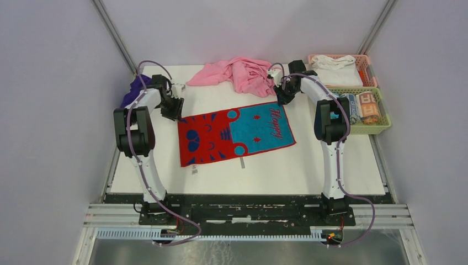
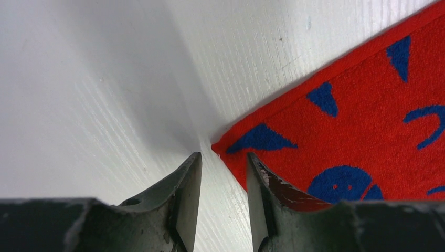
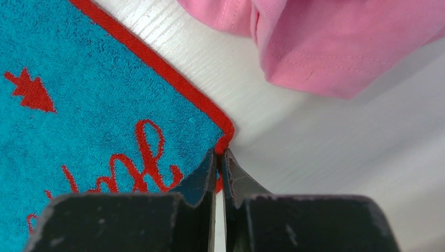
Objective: Roll the towels
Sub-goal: Fold the towel at the center of the board.
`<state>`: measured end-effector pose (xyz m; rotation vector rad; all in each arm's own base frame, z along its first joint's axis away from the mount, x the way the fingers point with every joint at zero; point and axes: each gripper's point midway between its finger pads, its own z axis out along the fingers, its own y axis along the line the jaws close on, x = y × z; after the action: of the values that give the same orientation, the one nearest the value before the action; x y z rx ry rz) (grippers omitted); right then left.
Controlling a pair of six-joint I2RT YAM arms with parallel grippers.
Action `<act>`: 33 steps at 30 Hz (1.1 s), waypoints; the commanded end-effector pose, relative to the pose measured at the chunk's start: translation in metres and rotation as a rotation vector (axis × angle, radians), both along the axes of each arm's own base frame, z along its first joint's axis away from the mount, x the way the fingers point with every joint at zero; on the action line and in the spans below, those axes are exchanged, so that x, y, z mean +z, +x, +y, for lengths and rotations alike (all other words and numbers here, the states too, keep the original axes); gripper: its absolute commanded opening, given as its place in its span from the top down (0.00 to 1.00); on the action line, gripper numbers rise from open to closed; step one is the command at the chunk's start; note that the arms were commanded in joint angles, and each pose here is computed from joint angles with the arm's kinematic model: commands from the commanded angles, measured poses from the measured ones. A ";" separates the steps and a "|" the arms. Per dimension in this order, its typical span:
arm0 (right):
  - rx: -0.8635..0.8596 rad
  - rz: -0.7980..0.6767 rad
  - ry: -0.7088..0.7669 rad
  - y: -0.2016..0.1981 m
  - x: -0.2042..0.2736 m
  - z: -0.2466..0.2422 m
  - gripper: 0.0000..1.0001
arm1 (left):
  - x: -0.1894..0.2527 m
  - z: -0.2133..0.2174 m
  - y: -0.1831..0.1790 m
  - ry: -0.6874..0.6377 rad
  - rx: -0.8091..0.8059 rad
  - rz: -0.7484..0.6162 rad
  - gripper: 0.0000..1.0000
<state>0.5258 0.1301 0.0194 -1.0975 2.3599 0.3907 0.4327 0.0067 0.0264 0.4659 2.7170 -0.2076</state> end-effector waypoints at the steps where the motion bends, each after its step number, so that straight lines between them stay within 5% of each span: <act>1: 0.007 0.011 -0.034 -0.011 0.004 -0.007 0.90 | 0.004 -0.018 0.015 -0.041 -0.044 -0.031 0.57; 9: 0.003 0.006 -0.041 -0.013 0.006 -0.009 0.91 | -0.023 -0.009 0.002 0.099 -0.027 0.038 0.60; 33: 0.024 0.003 -0.058 -0.019 0.008 -0.012 0.92 | -0.036 0.009 0.008 0.134 0.027 0.080 0.63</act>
<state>0.5150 0.1242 0.0194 -1.1256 2.3645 0.3614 0.4500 0.0063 0.0172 0.5068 2.7388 -0.0644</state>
